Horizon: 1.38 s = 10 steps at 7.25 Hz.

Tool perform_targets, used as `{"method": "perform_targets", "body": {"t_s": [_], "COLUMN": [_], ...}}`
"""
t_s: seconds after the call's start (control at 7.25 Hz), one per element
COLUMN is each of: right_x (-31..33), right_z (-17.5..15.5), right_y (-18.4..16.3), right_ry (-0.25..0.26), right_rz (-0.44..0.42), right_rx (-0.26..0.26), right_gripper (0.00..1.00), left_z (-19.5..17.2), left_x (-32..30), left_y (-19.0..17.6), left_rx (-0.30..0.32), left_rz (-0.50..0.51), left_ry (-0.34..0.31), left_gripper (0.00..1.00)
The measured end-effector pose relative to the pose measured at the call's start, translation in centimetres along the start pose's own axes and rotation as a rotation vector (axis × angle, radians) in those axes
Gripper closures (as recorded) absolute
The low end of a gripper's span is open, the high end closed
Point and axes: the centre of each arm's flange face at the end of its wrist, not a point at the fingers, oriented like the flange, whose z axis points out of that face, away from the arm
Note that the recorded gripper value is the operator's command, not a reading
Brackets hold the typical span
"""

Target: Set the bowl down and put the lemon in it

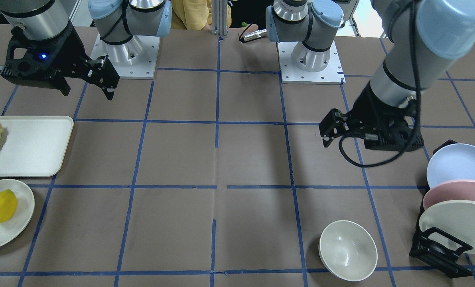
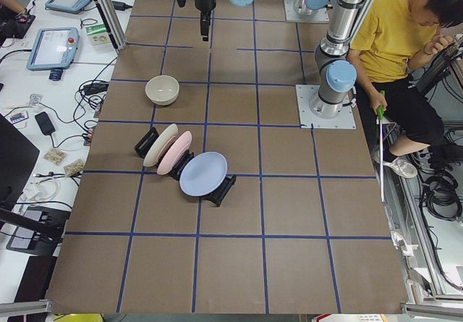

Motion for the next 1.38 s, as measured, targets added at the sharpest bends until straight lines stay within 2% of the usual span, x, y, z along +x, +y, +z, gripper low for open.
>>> {"method": "perform_targets", "body": {"t_s": [0.14,0.41,0.55,0.83,0.97,1.1,1.24,1.38], "right_x": [0.3,5.4,9.9,17.5,20.1,22.3,24.2,25.6], "right_z": [0.3,2.1,3.4,7.5,10.3,13.0,15.6,18.1], "right_y": [-0.5,-3.4,-5.5,-10.7,-13.0,-14.8,-16.2,-17.3], "right_ry": [0.001,-0.003,-0.009,0.014,0.036,0.049,0.056,0.071], "right_rz": [-0.005,0.027,0.030,0.002,-0.011,-0.014,-0.005,0.003], "right_rx": [-0.001,-0.024,-0.022,0.033,0.046,0.054,0.058,0.054], "right_gripper": [0.00,0.00,0.00,0.00,0.00,0.00,0.00,0.00], "left_z": [3.0,11.0,14.9,20.2,21.5,22.3,23.0,23.4], "left_x": [-2.1,-8.7,-12.0,-14.5,-14.7,-14.6,-14.5,-14.4], "left_y": [-4.7,-12.8,-15.0,-16.4,-16.6,-16.6,-16.6,-16.6], "left_rx": [-0.019,-0.002,0.015,-0.004,-0.012,-0.017,-0.019,-0.019], "left_rz": [-0.010,0.025,0.062,0.076,0.062,0.049,0.048,0.053], "left_ry": [0.008,0.003,0.005,0.015,0.023,0.039,0.058,0.066], "left_gripper": [0.00,0.00,0.00,0.00,0.13,0.53,0.85,1.00]}}
